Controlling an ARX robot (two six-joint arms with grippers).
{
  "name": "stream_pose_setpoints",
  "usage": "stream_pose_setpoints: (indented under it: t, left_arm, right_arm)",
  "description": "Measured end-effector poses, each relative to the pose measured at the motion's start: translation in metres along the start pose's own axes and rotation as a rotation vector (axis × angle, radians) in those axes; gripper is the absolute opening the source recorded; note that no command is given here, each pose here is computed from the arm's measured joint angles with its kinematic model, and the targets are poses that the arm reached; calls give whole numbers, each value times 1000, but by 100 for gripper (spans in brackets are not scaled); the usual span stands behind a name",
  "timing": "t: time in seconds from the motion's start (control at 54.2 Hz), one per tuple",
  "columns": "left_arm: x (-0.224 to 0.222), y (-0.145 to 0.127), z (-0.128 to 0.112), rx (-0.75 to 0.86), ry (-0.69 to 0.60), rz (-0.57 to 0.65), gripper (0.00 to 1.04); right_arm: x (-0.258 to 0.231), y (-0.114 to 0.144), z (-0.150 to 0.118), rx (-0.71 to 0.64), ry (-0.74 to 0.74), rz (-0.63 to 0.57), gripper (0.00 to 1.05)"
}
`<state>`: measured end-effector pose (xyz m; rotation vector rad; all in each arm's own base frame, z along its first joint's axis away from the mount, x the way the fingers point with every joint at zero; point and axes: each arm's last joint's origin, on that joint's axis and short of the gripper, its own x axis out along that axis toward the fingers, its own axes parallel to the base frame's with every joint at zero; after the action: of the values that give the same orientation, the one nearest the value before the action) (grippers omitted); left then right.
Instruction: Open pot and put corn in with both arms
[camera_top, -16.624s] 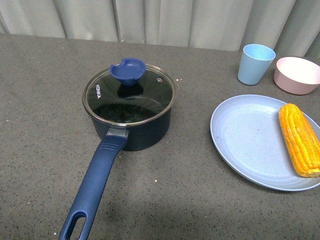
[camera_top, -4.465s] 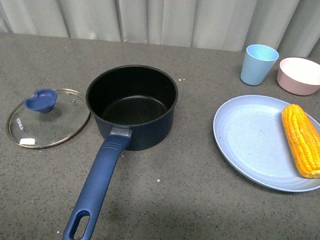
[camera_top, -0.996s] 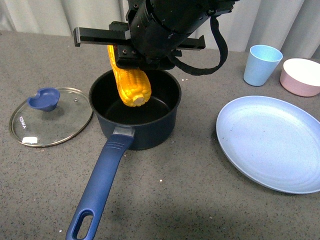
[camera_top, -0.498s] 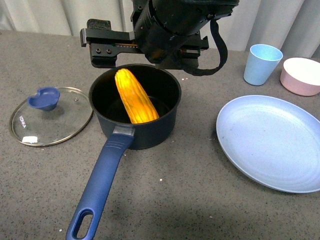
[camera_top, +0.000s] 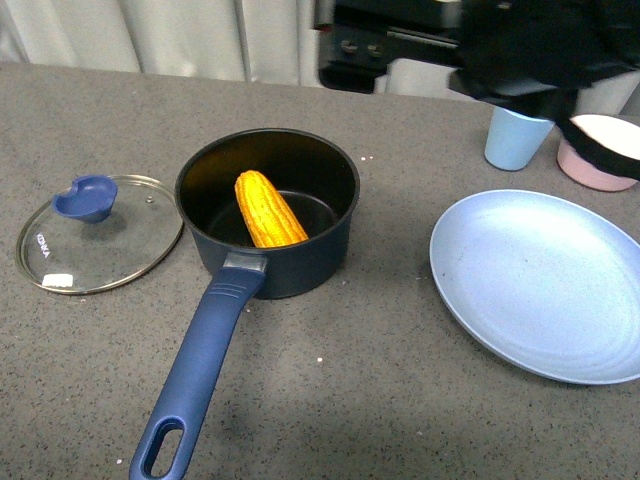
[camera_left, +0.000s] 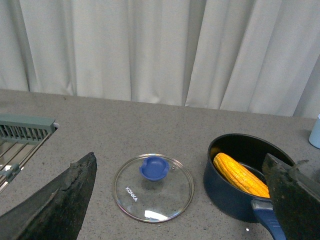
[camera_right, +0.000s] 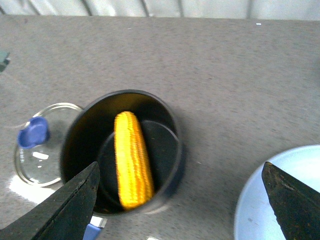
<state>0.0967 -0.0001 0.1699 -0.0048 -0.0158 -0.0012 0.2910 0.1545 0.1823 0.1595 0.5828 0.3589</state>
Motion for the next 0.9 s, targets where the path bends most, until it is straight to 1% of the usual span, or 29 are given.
stream_pose_setpoints:
  t: [0.055,0.074,0.166,0.24,0.351,0.387,0.406,0.424,0.461,0.517,0.572,0.609,0.646,0.756,0.83,0.904]
  left_arm:
    - [0,0,0,0,0,0,98]
    - [0,0,0,0,0,0,98]
    - [0,0,0,0,0,0,98]
    - [0,0,0,0,0,0,98]
    - [0,0,0,0,0,0,98]
    - [0,0,0,0,0,0,98]
    - [0,0,0,0,0,0,98]
    - [0,0,0,0,0,0,98]
    - [0,0,0,0,0,-3,98]
    - [0,0,0,0,-1,0,98]
    - [0,0,0,0,0,4,98]
    - [0,0,0,0,-1,3,98]
    - [0,0,0,0,-2,2,98]
    - [0,0,0,0,-1,0,98]
    - [0,0,0,0,-1,0,98]
    - [0,0,0,0,-1,0,98]
  right_arm:
    - [-15,-13,-11,12,-3,-41,95]
    - [-20,-19,-19,13,5,-65,95]
    - [-41,-33,-33,7,-12,-114,95]
    - [-54,-39,-37,-23,-66,-145,95]
    - [-60,-41,-37,-45,-94,-159,95]
    - [-58,-42,-41,-67,-154,-190,92]
    - [-57,-45,-44,-90,-215,-244,88]
    - [-56,-46,-46,-97,-243,-260,86]
    - [-58,-52,-55,-122,-337,-321,79]
    - [-68,-61,-65,-137,-418,-346,70]
    - [-80,-67,-65,-133,-508,-356,61]
    - [-93,-71,-62,-142,-565,-348,51]
    - [-100,-73,-63,-147,-580,-343,44]
    - [-119,-85,-76,-155,-558,-359,15]
    - [-127,-88,-79,-158,-560,-355,1]
    - [-134,-90,-81,-161,-565,-351,1]
